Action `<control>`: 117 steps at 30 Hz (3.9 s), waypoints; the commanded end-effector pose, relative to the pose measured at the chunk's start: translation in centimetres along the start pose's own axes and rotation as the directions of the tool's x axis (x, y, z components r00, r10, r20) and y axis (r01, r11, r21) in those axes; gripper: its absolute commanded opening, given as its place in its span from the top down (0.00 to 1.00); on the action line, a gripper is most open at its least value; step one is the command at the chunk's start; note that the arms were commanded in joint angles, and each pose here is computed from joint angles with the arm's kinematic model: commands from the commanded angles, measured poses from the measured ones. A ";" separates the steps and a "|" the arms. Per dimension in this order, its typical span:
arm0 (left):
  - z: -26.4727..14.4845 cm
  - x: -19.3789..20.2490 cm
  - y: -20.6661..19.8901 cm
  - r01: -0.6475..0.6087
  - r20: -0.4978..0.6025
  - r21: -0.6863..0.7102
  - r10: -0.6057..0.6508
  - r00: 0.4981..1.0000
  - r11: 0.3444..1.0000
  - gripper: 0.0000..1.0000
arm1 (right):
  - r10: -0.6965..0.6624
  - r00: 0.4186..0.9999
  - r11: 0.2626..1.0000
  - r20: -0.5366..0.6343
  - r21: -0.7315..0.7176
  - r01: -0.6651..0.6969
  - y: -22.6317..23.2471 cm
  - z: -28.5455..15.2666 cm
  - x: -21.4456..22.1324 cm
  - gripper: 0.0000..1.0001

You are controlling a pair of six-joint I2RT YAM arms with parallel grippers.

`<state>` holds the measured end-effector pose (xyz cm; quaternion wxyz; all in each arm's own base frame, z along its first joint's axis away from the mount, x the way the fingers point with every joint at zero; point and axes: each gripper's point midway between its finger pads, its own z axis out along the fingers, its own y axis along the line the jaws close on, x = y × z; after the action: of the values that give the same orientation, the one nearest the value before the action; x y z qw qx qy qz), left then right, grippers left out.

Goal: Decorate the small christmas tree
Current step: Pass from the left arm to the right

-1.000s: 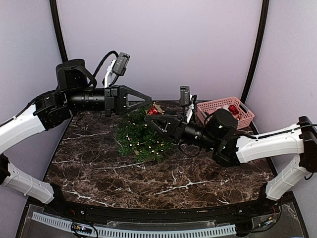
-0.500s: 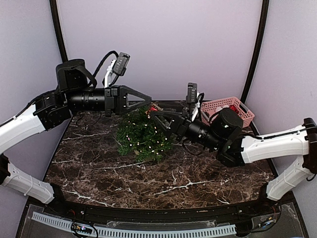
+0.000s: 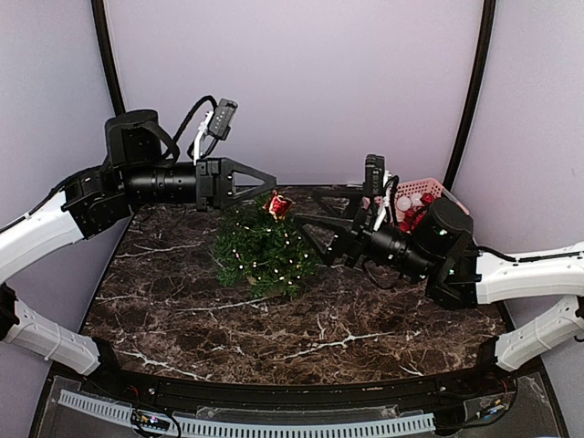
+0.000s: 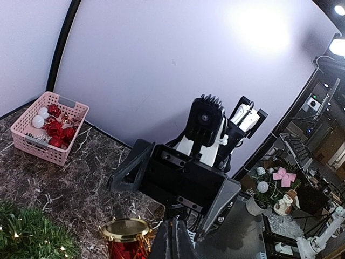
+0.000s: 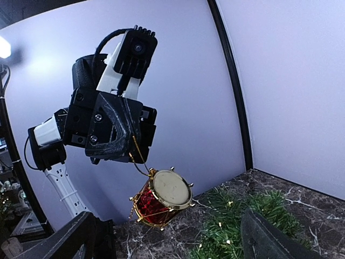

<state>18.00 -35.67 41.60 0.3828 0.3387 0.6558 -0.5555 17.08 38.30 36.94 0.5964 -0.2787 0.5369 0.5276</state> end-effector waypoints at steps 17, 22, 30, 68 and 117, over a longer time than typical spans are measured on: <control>0.0 -0.2 -0.6 0.054 -0.044 0.027 -0.053 0.998 0.998 1.00 | -0.585 0.796 0.786 -0.154 0.132 0.603 0.2 0.0 0.8 0.06; 0.2 -0.1 -0.6 0.068 -0.050 0.031 -0.067 0.997 0.997 1.00 | -0.651 0.745 0.722 -0.145 0.186 0.666 0.5 0.9 0.3 0.07; 0.2 -0.2 -0.4 0.078 -0.047 0.026 -0.076 0.996 0.997 1.00 | -0.708 0.688 0.642 -0.162 0.259 0.722 1.0 2.2 0.4 0.17; 0.1 -0.3 0.2 0.122 -0.043 0.040 -0.120 0.992 0.992 1.00 | -0.755 0.624 0.555 -0.203 0.309 0.772 0.7 4.0 0.9 0.46; -5.9 0.7 3.2 -0.030 0.076 -0.180 0.044 0.996 0.983 0.24 | -0.191 0.973 0.982 -0.126 -0.029 0.189 3.7 1.3 0.9 0.64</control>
<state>20.27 -29.15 41.64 0.4529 0.2643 0.6873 -0.5026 15.72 40.50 36.84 0.6800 -0.3672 0.5306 0.3481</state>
